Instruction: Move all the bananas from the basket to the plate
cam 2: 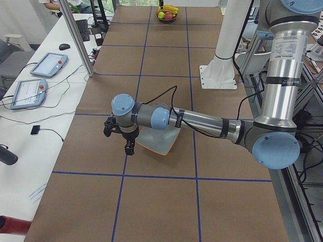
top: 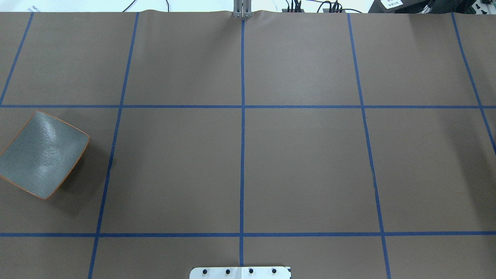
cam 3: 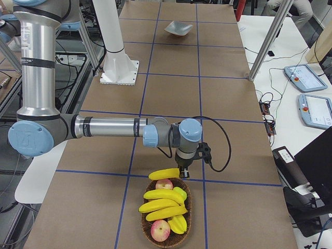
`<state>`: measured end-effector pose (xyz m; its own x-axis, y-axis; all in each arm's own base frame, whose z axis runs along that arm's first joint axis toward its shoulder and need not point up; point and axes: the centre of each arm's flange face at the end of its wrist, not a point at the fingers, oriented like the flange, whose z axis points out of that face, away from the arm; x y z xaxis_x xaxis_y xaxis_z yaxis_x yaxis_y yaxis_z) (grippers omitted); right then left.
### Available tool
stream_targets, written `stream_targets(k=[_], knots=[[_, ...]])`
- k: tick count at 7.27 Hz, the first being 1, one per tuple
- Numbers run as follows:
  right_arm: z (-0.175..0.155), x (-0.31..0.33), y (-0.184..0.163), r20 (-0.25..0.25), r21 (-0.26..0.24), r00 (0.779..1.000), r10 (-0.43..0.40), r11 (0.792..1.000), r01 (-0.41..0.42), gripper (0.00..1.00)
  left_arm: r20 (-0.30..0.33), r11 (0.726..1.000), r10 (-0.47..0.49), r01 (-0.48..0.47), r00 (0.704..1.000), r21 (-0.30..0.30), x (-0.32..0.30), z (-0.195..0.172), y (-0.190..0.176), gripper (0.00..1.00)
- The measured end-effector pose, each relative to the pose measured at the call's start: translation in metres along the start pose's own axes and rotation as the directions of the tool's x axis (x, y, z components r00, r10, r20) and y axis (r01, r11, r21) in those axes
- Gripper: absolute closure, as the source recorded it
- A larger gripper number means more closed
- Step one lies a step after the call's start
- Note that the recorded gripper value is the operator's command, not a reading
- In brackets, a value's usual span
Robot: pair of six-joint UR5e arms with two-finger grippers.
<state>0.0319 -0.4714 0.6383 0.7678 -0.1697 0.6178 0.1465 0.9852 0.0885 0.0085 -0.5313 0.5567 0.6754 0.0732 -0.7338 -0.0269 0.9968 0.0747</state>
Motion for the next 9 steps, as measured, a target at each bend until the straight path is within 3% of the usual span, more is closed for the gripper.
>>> stream_targets(k=[2, 5, 9], knots=[[-0.02, -0.03, -0.009, 0.079, 0.035, 0.993, 0.086, 0.995, -0.089, 1.0, -0.025, 1.0, 0.008, -0.007, 1.0, 0.022, 0.016, -0.009, -0.01, 0.0], [-0.02, -0.116, -0.045, 0.218, 0.106, 0.961, 0.167, 0.975, -0.194, 1.0, -0.135, 0.992, 0.126, -0.121, 0.983, 0.044, 0.087, -0.011, -0.039, 0.0], [-0.029, -0.276, -0.095, 0.406, 0.125, 0.886, 0.222, 0.947, -0.295, 1.0, -0.335, 0.997, 0.075, -0.081, 0.939, -0.002, 0.271, 0.006, -0.064, 0.0]])
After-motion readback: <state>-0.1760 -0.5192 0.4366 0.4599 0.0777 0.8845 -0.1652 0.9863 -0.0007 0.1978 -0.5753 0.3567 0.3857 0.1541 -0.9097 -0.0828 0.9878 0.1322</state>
